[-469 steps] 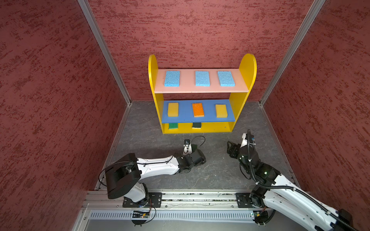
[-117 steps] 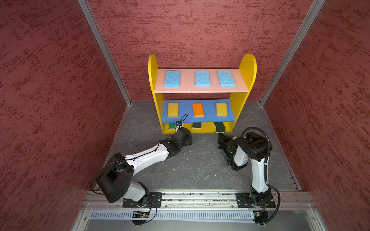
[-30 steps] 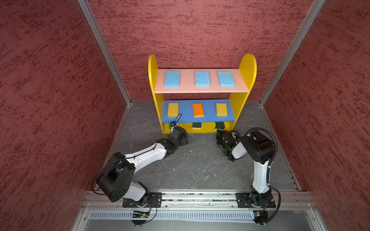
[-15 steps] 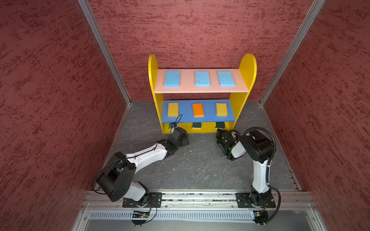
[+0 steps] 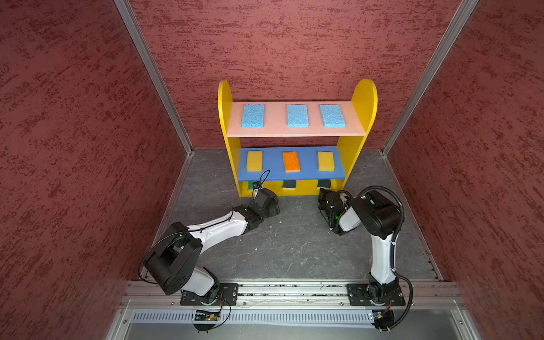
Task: Arrange cleaning sponges on a shelf
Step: Move the cleaning sponge to the shelf.
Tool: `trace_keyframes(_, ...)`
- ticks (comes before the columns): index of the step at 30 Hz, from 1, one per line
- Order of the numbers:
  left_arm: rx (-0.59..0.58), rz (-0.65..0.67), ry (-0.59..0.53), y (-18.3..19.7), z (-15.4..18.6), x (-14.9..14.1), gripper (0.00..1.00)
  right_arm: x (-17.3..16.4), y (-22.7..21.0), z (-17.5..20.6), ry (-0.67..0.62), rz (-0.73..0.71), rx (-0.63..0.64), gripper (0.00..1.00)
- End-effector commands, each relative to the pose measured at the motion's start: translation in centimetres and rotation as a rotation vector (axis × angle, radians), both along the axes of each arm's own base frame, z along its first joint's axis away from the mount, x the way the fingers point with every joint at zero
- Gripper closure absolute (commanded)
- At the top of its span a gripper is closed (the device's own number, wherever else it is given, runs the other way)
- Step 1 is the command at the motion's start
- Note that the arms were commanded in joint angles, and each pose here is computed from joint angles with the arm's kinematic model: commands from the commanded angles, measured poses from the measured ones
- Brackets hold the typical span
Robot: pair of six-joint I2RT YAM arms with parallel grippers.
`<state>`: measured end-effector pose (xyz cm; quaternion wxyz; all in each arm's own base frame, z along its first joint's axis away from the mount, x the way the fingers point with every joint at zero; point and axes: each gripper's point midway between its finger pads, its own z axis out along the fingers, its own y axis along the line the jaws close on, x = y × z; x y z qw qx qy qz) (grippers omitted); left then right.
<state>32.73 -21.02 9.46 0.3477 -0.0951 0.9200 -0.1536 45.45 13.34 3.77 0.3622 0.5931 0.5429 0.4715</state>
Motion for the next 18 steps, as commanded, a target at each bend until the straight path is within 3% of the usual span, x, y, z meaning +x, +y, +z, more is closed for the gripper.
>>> trace_keyframes(1,-0.006,-0.003,0.012,-0.4,-0.7,0.0,0.26,-1.8,-1.4,-5.1,0.165,-0.016,-0.07,1.0)
trace_keyframes(18,0.012,0.001,0.007,0.0,-0.6,0.1,0.26,-2.5,-1.4,-3.4,0.149,0.034,-0.146,1.0)
